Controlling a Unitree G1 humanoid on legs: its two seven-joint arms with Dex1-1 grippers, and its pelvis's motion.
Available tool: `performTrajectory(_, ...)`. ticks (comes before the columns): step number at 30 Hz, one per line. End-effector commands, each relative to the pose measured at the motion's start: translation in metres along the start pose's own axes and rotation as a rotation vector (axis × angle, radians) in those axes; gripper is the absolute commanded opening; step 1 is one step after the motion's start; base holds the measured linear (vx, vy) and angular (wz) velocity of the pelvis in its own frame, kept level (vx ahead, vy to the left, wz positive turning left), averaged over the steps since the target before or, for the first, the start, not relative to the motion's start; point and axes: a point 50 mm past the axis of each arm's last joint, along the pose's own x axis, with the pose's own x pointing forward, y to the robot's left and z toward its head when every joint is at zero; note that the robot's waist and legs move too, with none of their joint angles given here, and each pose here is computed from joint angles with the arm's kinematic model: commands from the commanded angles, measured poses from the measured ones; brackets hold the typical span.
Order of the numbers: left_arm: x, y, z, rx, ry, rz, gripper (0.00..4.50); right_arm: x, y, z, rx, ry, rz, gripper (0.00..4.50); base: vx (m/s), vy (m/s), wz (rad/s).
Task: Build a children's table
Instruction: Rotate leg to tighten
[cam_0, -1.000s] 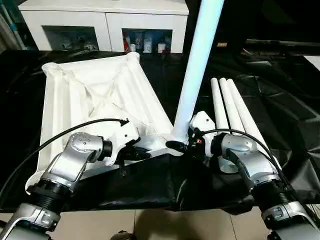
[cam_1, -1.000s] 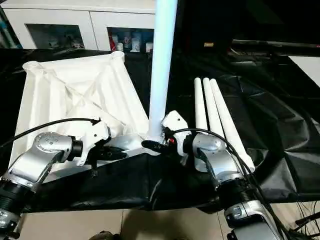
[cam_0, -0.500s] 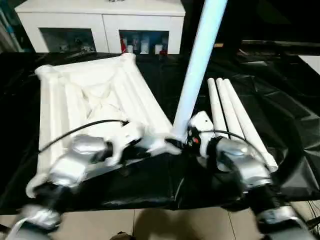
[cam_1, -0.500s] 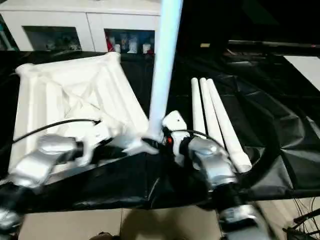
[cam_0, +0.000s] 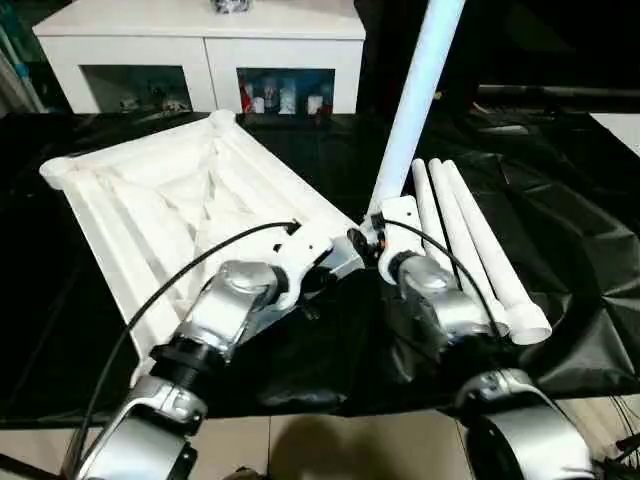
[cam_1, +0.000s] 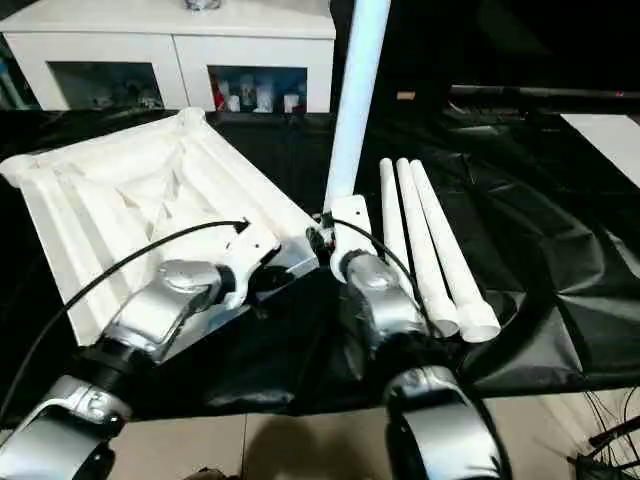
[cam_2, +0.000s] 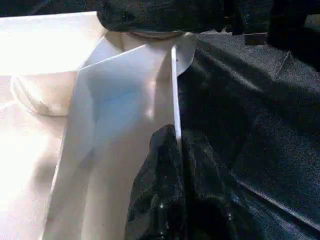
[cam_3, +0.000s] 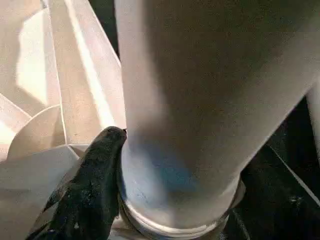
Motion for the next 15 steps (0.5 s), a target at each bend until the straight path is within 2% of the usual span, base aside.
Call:
performTrajectory(1,-0.003,0.004,0.01,0.033,-0.075,0.044,0.0,0.0,0.031,-0.014,0.082,0.046,0.167,2.72,0.0,0.0,0.0)
performTrajectory(2,-0.005,0.005,0.009,0.032,-0.07,0.039,0.0,0.0,0.031,-0.012,0.093,0.032,0.183,2.72,0.0,0.0,0.0)
performTrajectory(3,-0.008,0.007,0.008,0.044,-0.068,0.03,0.0,-0.001,0.03,-0.008,0.115,0.008,0.214,3.28,0.0,0.0,0.0)
performTrajectory(5,-0.012,0.008,0.007,0.057,-0.069,0.018,0.0,-0.002,0.027,-0.004,0.122,-0.02,0.24,3.42,0.0,0.0,0.0)
performTrajectory(6,-0.016,0.01,0.007,0.069,-0.076,0.004,0.0,-0.004,0.024,0.0,0.114,-0.043,0.277,3.69,0.0,0.0,0.0)
performTrajectory(8,-0.018,0.011,0.006,0.073,-0.081,-0.008,0.0,-0.005,0.022,0.002,0.105,-0.055,0.294,3.77,0.0,0.0,0.0)
performTrajectory(10,-0.024,0.012,0.004,0.074,-0.086,-0.037,0.0,-0.009,0.017,0.005,0.063,-0.073,0.344,3.85,0.0,0.0,0.0)
performTrajectory(12,-0.027,0.012,0.003,0.077,-0.09,-0.052,0.0,-0.012,0.014,0.006,0.041,-0.077,0.366,4.11,0.0,0.0,0.0)
performTrajectory(14,-0.035,0.013,-0.001,0.088,-0.089,-0.097,0.0,-0.019,0.003,0.006,-0.028,-0.077,0.427,4.28,0.028,0.001,0.0)
performTrajectory(15,-0.035,0.013,-0.001,0.088,-0.089,-0.097,0.0,-0.019,0.003,0.006,-0.028,-0.077,0.427,4.4,0.0,0.0,0.0)
